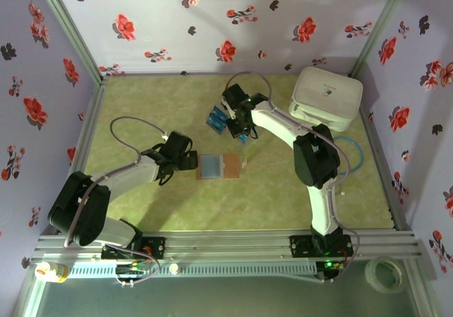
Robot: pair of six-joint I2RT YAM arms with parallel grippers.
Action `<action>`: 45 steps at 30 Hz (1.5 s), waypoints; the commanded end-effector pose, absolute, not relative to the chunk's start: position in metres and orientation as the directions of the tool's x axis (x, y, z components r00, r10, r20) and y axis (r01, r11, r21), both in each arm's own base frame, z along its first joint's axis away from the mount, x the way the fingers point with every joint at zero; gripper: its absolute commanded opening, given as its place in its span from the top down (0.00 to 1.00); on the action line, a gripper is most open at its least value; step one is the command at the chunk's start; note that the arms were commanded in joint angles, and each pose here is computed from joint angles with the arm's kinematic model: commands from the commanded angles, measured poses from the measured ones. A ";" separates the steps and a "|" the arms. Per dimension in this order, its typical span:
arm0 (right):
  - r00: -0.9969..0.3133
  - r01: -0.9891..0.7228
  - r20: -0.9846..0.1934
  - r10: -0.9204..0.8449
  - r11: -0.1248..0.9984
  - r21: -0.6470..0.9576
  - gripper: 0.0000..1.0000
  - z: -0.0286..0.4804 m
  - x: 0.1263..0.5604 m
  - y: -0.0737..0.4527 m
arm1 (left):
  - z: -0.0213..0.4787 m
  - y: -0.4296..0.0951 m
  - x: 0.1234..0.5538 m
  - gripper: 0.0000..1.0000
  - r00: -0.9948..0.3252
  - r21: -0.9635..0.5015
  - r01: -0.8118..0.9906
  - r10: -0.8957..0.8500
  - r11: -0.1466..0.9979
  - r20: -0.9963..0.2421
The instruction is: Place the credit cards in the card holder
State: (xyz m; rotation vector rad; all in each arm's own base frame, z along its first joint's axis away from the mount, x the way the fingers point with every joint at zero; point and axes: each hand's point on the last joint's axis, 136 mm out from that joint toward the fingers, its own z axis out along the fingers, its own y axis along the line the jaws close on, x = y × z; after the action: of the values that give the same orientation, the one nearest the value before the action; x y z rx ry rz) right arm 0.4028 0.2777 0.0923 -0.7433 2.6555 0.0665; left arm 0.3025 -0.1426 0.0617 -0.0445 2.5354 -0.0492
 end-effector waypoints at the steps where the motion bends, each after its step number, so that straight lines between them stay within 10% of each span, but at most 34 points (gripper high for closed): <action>1: -0.753 -0.585 -0.364 -0.548 0.811 -0.012 1.00 0.091 0.397 0.288 | 0.061 -0.140 0.303 0.00 -0.822 -0.055 -0.039 -0.064 0.998 -0.566; 18: -0.712 -0.624 -0.490 -0.503 0.773 0.112 1.00 0.171 0.378 0.304 | 0.078 -0.145 0.303 0.00 -0.819 -0.039 0.035 0.006 0.999 -0.574; 45: -0.838 -0.186 -0.432 0.333 0.570 0.800 1.00 0.135 0.321 0.297 | 0.059 -0.191 0.293 0.00 -0.790 0.137 0.250 0.284 0.958 -0.544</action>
State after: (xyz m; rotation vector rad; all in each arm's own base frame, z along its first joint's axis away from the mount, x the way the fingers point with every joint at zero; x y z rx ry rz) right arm 0.3077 0.2888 0.1016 0.0224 2.4232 1.0799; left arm 0.2875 -0.1919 0.0561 0.3480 2.5481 0.0156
